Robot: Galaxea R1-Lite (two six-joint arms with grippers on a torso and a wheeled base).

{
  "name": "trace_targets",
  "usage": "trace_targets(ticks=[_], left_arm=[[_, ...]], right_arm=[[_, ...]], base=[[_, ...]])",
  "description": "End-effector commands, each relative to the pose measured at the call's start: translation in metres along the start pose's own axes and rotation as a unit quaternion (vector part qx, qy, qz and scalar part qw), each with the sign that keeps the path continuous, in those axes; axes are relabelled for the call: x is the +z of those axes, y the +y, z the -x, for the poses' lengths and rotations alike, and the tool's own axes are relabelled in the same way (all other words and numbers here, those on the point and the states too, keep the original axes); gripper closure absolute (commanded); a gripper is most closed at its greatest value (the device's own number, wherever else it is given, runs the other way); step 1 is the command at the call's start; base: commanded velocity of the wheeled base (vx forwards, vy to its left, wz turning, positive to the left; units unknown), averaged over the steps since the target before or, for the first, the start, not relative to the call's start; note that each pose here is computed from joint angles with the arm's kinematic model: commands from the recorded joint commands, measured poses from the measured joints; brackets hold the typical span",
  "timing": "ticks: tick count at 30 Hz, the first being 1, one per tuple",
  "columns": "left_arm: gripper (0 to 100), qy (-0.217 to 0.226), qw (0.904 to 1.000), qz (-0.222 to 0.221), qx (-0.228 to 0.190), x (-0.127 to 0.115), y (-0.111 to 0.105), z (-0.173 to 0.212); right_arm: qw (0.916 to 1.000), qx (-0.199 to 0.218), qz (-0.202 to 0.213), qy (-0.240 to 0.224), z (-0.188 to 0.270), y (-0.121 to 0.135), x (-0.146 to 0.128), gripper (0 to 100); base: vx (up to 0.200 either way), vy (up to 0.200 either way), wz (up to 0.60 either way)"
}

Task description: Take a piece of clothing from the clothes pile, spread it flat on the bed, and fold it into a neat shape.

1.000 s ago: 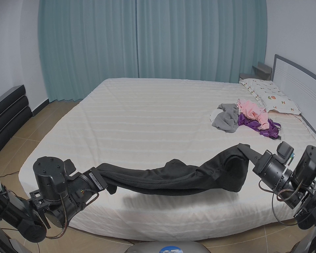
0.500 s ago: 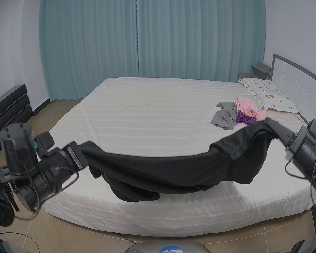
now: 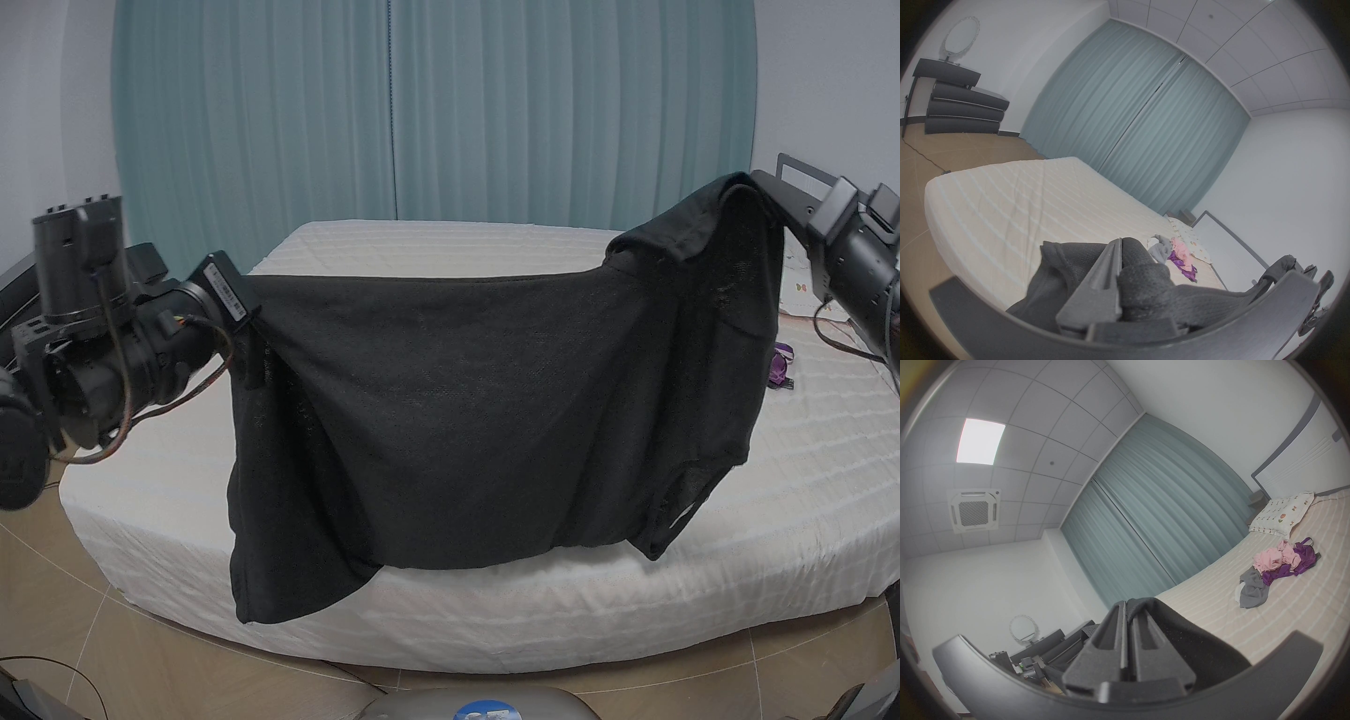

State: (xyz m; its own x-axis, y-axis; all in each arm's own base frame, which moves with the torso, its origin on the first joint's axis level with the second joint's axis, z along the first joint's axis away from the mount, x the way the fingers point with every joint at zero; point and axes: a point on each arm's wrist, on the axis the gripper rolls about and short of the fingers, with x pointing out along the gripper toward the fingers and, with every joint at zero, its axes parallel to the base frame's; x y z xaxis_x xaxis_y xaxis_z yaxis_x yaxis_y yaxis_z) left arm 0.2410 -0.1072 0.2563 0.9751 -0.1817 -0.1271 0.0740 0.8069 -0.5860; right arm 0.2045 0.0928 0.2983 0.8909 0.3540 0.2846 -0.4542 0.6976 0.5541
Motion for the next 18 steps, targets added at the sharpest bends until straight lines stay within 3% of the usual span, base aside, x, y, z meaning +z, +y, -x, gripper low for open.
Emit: trace_targets(ticks=[1,13,18], left_arm=[[100,0.040,0.9976,-0.002,0.056,-0.027,0.016,-0.077],[100,0.052,0.9926,-0.006,0.109,-0.055,0.051,-0.173],[100,0.073,0.9880,-0.010,0.136,-0.085,0.077,-0.207]], right_arm=[[0.9974,-0.058,0.021,0.038,-0.073,-0.037,-0.037,100],[0.9901,-0.105,0.028,0.089,-0.147,-0.091,-0.111,100],[0.9842,-0.134,0.032,0.111,-0.158,-0.124,-0.139,100]], base=[[0.200,0.000,0.00],[0.200,0.000,0.00],[0.200,0.000,0.00]])
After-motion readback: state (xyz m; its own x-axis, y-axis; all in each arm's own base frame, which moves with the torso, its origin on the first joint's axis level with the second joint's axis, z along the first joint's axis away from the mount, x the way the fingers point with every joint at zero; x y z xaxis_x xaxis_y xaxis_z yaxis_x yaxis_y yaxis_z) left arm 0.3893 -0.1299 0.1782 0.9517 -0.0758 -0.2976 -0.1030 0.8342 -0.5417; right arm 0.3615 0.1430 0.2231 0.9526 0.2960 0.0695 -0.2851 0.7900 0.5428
